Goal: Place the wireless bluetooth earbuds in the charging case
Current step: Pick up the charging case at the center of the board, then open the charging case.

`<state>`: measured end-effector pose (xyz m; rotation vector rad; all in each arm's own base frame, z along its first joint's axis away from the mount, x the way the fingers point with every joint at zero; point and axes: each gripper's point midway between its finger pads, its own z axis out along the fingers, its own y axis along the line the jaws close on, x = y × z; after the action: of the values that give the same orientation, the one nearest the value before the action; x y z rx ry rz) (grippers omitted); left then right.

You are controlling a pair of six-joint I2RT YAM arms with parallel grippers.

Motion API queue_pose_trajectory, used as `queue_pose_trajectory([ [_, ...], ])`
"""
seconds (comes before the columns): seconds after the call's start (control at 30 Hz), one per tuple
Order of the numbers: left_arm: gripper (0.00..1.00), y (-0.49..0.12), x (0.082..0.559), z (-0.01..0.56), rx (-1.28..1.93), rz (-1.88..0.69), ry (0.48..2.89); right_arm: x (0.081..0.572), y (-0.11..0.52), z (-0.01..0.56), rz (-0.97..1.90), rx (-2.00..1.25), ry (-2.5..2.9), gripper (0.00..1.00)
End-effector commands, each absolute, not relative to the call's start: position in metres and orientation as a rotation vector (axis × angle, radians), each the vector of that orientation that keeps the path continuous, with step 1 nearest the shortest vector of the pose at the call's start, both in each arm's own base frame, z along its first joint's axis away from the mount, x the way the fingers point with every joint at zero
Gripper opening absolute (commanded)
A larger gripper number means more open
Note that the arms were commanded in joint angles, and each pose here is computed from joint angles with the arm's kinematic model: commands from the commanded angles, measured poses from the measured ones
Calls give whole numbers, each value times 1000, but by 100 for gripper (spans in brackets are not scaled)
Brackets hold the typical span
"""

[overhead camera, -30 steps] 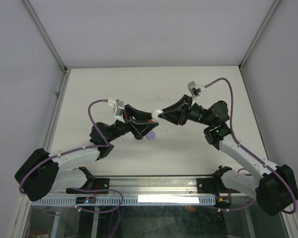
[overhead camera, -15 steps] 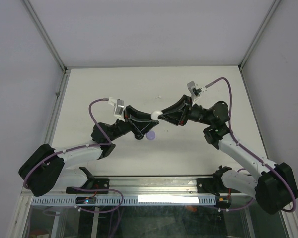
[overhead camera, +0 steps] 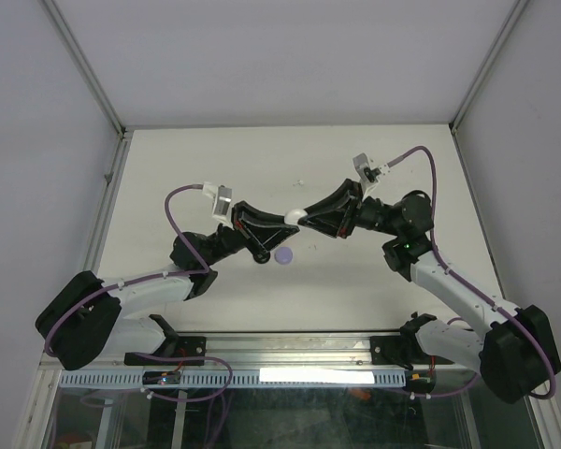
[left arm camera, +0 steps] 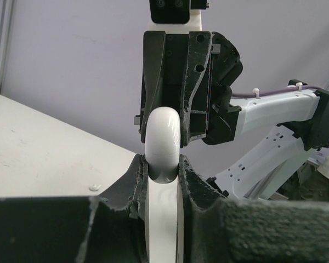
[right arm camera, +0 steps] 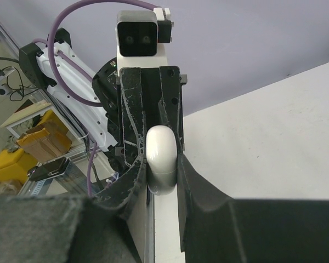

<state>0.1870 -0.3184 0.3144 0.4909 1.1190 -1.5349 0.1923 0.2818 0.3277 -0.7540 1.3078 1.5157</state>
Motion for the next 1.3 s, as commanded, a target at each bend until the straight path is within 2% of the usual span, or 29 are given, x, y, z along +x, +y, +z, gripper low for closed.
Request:
queue_pose_trajectory([
  [0.0,0,-312,185,342,512,-1495,1006,188,282,333,1511,-790,1282,10],
  [0.2,0,-313,189,326,579,-1396,1093,190,280,336,1443,-831,1304,44],
  [0.37,0,-313,187,317,636,-1359,1150,190,279,339,1421,-848,1299,49],
  [0.63,0,-318,178,312,707,-1389,1173,189,280,341,1430,-875,1285,50],
  [0.93,0,-324,177,314,720,-1429,1170,181,283,334,1490,-935,1299,44],
  [1.03,0,-325,176,314,726,-1439,1176,179,283,333,1495,-947,1292,35],
  [1.17,1,-325,177,311,717,-1447,1192,178,282,335,1486,-948,1274,15],
  [1.27,16,-325,178,311,693,-1455,1195,177,282,335,1484,-944,1270,9],
])
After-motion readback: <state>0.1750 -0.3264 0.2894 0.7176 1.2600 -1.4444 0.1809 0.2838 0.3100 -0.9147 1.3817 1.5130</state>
